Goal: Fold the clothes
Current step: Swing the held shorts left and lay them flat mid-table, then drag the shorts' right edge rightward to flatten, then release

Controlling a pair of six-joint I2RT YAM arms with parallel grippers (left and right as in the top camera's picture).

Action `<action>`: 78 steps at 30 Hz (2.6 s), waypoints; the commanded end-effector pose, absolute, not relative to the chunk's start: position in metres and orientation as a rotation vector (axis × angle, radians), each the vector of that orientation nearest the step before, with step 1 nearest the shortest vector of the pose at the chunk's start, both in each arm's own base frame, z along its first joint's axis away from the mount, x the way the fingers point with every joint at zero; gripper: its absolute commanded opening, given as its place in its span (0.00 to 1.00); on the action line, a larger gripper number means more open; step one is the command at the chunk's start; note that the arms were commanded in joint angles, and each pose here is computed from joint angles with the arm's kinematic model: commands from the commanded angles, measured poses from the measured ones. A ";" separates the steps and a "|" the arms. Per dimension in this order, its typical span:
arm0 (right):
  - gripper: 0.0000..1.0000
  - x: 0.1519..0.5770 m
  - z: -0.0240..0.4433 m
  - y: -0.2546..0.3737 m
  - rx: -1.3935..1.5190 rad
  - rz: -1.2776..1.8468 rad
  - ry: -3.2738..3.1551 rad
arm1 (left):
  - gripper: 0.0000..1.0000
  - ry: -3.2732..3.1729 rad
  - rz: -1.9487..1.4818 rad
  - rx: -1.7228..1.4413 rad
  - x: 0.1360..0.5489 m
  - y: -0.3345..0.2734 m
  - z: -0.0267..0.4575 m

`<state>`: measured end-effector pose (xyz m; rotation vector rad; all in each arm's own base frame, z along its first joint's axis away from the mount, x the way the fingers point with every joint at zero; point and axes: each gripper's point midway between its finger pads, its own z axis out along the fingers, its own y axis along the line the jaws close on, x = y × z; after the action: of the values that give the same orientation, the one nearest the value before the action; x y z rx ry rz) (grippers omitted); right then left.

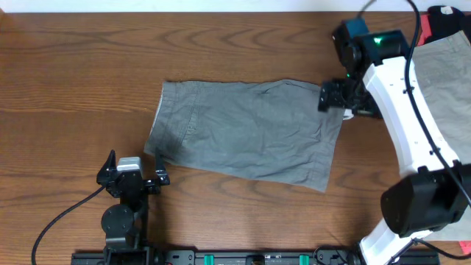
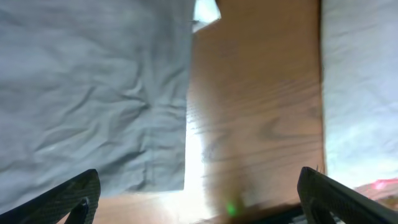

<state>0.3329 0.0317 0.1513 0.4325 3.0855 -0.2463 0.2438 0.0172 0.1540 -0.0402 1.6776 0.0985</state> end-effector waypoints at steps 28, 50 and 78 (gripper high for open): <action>0.60 0.285 -0.003 0.055 0.447 0.095 3.218 | 0.98 1.726 0.118 -0.068 0.243 0.022 0.136; 0.01 0.346 -0.012 0.036 0.342 0.008 2.943 | 0.98 1.727 0.118 -0.068 0.243 0.022 0.136; 0.99 0.369 0.031 0.013 0.434 -0.084 2.901 | 0.98 1.727 0.118 -0.068 0.243 0.022 0.136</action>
<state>0.3530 0.0203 0.0125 0.3696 2.9462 -0.0700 0.2438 0.0172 0.1541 -0.0402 1.6772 0.0985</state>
